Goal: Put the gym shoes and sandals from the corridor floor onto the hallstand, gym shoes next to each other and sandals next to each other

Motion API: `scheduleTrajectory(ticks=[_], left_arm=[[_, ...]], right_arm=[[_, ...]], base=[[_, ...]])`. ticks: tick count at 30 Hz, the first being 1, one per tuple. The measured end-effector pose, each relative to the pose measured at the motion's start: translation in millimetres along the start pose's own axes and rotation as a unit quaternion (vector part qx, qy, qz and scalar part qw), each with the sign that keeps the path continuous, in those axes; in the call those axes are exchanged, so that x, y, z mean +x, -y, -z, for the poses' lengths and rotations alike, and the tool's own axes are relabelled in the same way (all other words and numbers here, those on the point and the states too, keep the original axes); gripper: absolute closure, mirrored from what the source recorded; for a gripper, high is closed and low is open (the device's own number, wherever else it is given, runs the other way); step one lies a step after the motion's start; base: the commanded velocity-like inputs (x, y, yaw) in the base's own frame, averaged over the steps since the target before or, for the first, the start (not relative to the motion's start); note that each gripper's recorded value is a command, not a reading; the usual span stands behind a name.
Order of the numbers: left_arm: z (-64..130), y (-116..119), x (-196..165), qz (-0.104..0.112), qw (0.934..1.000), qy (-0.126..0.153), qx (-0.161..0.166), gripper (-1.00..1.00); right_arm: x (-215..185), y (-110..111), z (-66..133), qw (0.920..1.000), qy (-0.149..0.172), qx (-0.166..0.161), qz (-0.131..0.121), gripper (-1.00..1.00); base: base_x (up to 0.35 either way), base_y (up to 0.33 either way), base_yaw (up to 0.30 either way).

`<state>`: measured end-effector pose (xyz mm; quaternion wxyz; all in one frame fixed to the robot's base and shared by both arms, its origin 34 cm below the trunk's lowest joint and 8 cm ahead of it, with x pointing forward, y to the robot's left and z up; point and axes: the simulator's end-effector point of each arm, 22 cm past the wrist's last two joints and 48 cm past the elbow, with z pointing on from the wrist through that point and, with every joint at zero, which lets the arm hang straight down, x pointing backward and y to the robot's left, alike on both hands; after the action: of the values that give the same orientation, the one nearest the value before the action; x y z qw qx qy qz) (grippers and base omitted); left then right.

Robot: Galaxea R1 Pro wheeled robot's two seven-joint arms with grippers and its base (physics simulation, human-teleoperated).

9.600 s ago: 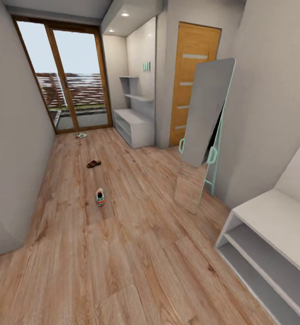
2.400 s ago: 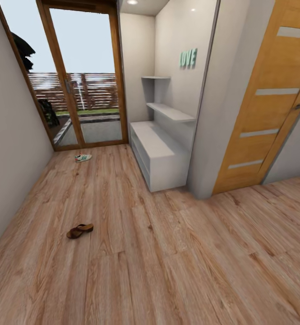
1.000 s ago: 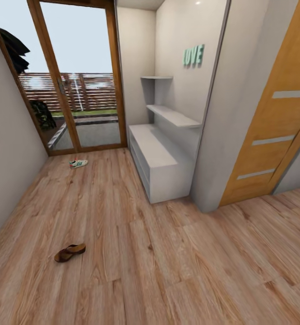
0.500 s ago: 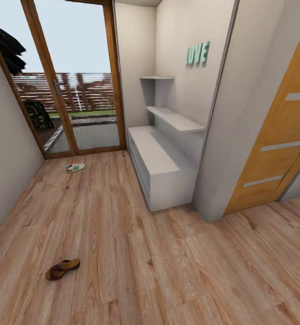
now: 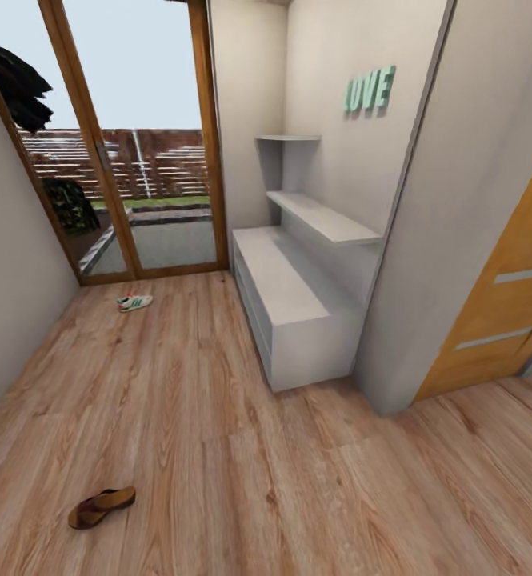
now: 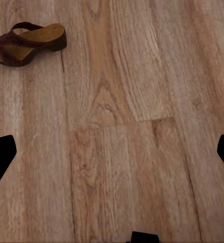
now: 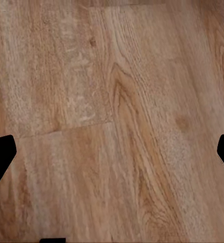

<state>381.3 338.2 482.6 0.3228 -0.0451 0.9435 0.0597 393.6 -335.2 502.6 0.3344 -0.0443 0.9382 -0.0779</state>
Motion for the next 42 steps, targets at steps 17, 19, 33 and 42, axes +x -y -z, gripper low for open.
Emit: scheduleTrajectory(ticks=[17,19,33,42], left_arm=[[0.1,0.2,0.2,0.0,1.0,0.0,-0.001,-1.0],[0.0,0.1,0.2,0.0,1.0,0.0,-0.002,-1.0],[-0.2,-0.2,0.2,0.0,1.0,0.0,-0.002,-1.0],[-0.3,-0.2,-0.5,0.001,1.0,0.0,-0.002,-1.0]], right_arm=[[0.0,-0.1,0.0,1.0,0.0,0.0,0.0,-1.0],[0.0,-0.1,-0.1,1.0,0.0,0.0,0.0,-1.0],[0.1,-0.3,-0.3,1.0,0.0,0.0,0.0,-1.0],[0.0,-0.1,-0.2,1.0,0.0,0.0,0.0,-1.0]], base=[[0.333,0.0,0.264],[0.213,0.0,0.273],[0.05,0.0,0.273],[0.051,-0.027,0.273]])
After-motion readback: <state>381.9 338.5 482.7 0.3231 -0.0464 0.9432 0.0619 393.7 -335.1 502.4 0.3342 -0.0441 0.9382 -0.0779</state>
